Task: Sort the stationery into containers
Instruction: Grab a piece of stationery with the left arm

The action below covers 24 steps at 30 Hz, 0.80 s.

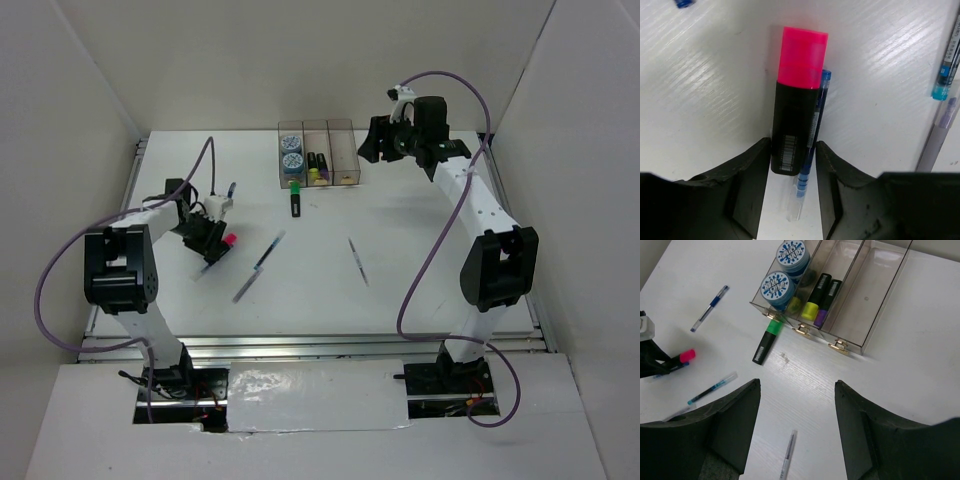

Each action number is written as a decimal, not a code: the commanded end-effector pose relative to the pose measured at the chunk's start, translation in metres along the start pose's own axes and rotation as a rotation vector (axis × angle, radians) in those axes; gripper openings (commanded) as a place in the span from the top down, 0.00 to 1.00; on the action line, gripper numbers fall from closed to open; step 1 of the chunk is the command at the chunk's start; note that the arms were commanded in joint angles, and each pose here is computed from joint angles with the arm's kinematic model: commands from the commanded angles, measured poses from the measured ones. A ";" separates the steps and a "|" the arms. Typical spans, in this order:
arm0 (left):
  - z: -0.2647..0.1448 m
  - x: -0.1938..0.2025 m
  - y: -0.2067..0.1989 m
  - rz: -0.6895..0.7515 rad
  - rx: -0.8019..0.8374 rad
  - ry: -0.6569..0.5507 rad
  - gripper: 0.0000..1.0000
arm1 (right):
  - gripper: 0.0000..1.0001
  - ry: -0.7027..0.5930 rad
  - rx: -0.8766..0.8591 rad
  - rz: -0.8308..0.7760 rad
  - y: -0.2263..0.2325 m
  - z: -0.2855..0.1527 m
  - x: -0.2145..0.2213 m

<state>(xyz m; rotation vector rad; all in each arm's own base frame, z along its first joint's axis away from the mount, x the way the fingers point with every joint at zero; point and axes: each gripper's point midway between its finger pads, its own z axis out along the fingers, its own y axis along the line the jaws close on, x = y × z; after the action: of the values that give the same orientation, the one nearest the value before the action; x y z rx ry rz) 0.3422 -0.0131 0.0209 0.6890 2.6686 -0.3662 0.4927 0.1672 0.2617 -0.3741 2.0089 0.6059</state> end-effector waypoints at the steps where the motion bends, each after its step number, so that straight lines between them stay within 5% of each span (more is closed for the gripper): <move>1: -0.001 -0.003 0.002 -0.041 0.054 -0.019 0.46 | 0.32 -0.016 -0.024 -0.023 0.005 -0.004 -0.010; 7: 0.000 -0.002 0.002 -0.080 0.106 -0.024 0.29 | 0.32 -0.004 -0.033 -0.025 0.008 -0.002 -0.008; 13: 0.005 -0.001 0.013 -0.106 0.064 -0.014 0.45 | 0.32 -0.003 -0.036 -0.024 0.008 -0.003 -0.008; 24: 0.005 0.004 0.047 -0.122 -0.137 0.008 0.49 | 0.33 0.002 -0.040 -0.031 0.010 -0.002 -0.006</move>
<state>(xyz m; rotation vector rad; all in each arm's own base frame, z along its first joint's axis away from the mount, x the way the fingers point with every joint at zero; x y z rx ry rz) 0.3609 0.0060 0.0203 0.5372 2.6863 -0.3645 0.4877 0.1694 0.2548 -0.3976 2.0336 0.6234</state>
